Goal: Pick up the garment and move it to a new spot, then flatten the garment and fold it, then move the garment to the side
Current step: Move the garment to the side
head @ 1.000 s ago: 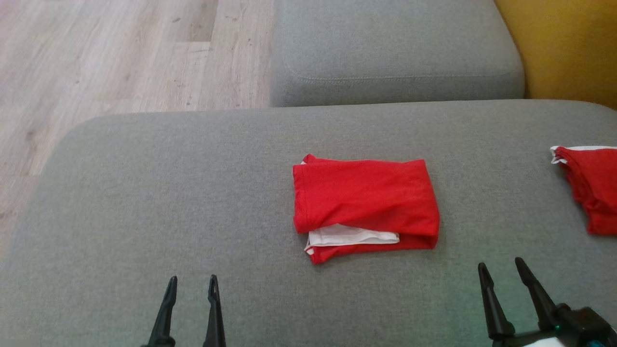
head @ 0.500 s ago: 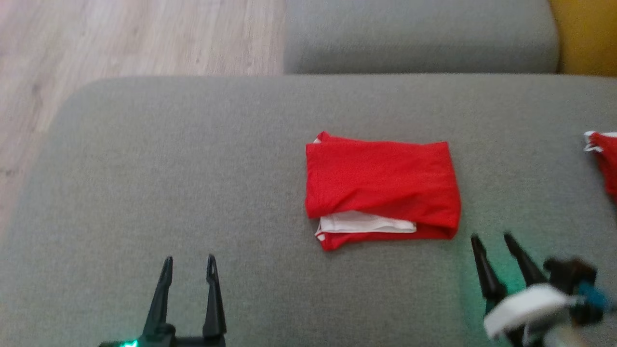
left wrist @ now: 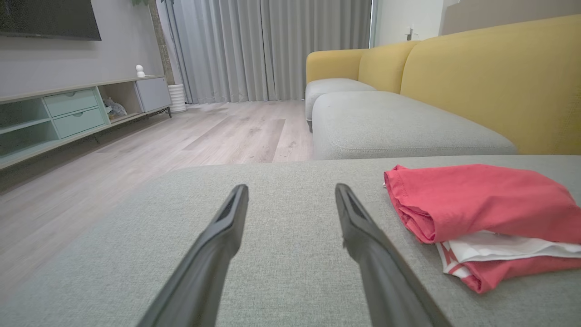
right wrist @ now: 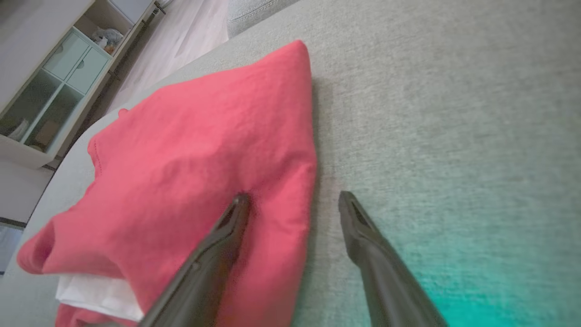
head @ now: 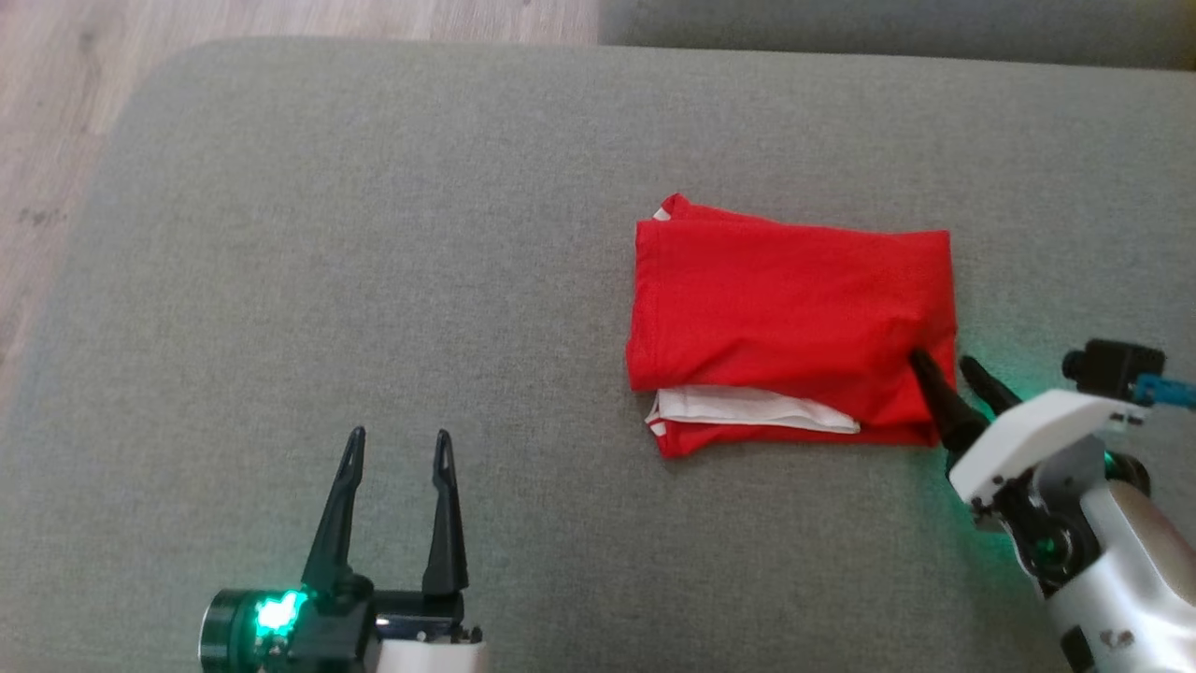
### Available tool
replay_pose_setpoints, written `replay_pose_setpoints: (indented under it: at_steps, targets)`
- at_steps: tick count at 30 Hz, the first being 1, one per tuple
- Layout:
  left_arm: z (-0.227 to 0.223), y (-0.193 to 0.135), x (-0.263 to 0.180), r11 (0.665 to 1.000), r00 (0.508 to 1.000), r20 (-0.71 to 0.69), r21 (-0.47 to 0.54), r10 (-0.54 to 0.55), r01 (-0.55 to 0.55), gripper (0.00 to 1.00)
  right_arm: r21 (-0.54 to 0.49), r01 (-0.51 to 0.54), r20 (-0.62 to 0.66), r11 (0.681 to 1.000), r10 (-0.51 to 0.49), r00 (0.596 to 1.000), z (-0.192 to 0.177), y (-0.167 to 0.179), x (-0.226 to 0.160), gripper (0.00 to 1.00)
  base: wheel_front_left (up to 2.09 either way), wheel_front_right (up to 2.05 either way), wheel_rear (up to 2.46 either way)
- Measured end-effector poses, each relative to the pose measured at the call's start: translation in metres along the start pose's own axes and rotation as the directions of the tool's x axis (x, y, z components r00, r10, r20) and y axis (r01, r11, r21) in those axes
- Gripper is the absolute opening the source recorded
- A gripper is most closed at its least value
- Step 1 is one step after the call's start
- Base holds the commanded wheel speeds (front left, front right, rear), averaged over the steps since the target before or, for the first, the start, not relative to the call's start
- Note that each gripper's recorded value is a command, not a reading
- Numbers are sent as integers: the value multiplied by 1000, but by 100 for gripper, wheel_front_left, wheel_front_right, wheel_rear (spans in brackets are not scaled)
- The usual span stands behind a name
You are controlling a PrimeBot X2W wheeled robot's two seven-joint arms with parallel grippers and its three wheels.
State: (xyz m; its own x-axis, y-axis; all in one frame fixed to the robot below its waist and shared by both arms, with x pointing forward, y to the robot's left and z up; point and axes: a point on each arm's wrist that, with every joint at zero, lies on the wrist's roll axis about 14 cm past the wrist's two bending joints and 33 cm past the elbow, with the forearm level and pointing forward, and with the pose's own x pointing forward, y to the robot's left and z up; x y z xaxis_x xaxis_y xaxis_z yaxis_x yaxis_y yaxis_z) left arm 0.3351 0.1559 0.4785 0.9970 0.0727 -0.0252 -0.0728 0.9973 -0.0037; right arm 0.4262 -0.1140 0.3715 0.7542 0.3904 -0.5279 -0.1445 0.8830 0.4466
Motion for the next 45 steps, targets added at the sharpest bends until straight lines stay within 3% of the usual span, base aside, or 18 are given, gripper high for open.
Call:
replay_pose_setpoints:
  at_steps: [1,2,5,11,17,24,26,34,35,36,39,45]
  targets:
    - [-1,-1,1,1000,1000,-1,8,-3,3,100,6,-11,-2,1000,11,1000,1,3,3,21,0,0,0]
    - [-1,-2,1,1000,1000,-3,8,-6,6,100,11,-20,-1,1000,20,1000,2,6,5,0,0,0,0]
    - [-3,-7,4,1000,1000,-10,1,-22,22,100,6,-36,0,999,36,999,5,9,5,0,0,0,0]
    - [-4,-20,18,997,998,-10,-42,-62,62,100,-60,15,21,998,-14,1000,17,-21,-6,0,0,0,0]
    - [5,-45,45,987,990,32,-79,-136,138,100,-208,137,47,968,-130,990,53,-81,-36,0,0,0,0]
    - [-6,-70,71,972,978,25,-107,-207,208,100,-300,331,105,895,-314,944,101,-155,-89,0,0,0,0]
    - [-13,-77,83,967,974,20,-117,-225,226,100,-341,421,149,841,-394,907,125,-184,-114,0,0,0,0]
    - [-31,-93,105,952,961,7,-133,-278,276,100,-348,590,268,728,-526,807,180,-228,-158,0,0,0,0]
    - [-33,-94,107,950,959,4,-136,-282,280,100,-348,614,288,709,-542,789,186,-232,-164,92,0,0,0]
    - [-35,-95,109,950,959,3,-137,-282,280,100,-349,632,302,692,-555,775,191,-236,-168,100,0,0,0]
    - [-34,-93,111,950,960,7,-136,-281,279,100,-348,635,278,690,-571,772,182,-239,-168,100,0,0,0]
    - [-18,-85,104,954,964,31,-136,-265,267,100,-326,529,238,784,-473,848,132,-198,-139,100,0,0,0]
